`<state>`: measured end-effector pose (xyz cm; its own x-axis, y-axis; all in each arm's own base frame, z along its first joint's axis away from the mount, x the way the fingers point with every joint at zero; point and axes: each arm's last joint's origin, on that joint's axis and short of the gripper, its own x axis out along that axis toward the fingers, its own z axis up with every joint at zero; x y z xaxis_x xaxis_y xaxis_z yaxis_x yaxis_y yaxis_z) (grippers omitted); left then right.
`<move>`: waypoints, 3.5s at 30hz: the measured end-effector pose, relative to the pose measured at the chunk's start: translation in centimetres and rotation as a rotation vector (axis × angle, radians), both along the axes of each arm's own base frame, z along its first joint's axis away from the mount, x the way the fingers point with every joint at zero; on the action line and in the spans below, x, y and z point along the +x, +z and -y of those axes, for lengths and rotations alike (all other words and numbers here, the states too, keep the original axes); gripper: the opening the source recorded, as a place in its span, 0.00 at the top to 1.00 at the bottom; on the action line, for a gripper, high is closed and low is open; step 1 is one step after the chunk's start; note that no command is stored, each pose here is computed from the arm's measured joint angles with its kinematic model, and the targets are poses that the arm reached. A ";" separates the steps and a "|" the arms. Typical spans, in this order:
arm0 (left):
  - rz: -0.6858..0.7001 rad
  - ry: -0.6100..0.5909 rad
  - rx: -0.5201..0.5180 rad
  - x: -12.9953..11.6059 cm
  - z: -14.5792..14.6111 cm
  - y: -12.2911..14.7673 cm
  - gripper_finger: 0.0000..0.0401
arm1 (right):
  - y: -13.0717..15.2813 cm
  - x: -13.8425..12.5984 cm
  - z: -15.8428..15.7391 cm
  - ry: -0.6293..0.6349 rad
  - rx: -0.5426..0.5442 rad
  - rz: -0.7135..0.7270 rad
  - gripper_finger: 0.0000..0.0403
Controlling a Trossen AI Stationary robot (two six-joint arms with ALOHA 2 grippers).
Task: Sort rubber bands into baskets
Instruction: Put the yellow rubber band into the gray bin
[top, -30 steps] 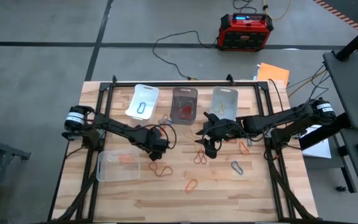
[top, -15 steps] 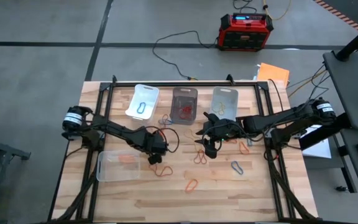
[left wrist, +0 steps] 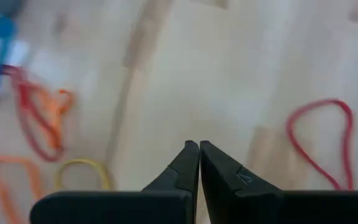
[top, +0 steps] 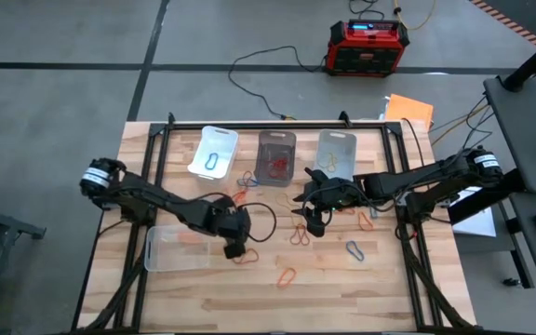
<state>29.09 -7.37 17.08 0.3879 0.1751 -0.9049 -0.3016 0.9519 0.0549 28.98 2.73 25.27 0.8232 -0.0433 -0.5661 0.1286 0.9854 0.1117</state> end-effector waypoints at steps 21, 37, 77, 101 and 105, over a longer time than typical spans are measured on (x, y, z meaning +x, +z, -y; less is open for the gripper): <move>-0.233 0.440 -0.014 -3.0 -4.3 -2.1 0.64 | 0.0 0.0 0.0 0.002 -0.002 0.000 0.60; -0.187 0.416 -0.096 -3.4 -4.3 -3.7 0.81 | 0.0 0.0 0.0 0.001 -0.002 0.000 0.61; 0.035 0.243 -0.117 -1.0 -3.1 -2.1 0.89 | -2.7 -0.7 -0.7 0.007 0.038 0.050 0.63; -0.076 0.235 -0.104 -0.4 -3.2 -5.2 0.99 | -2.6 -0.6 -0.7 0.009 0.036 0.061 0.60; -0.055 0.190 -0.093 -0.3 -2.7 -5.0 1.00 | -2.6 -0.6 -0.7 0.010 0.035 0.062 0.60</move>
<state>28.80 -4.70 12.08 0.3052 0.1554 -0.9395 -0.4752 0.8798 -0.0088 28.34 3.47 22.70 0.8568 -0.0160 -0.5154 0.1105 0.9820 0.1531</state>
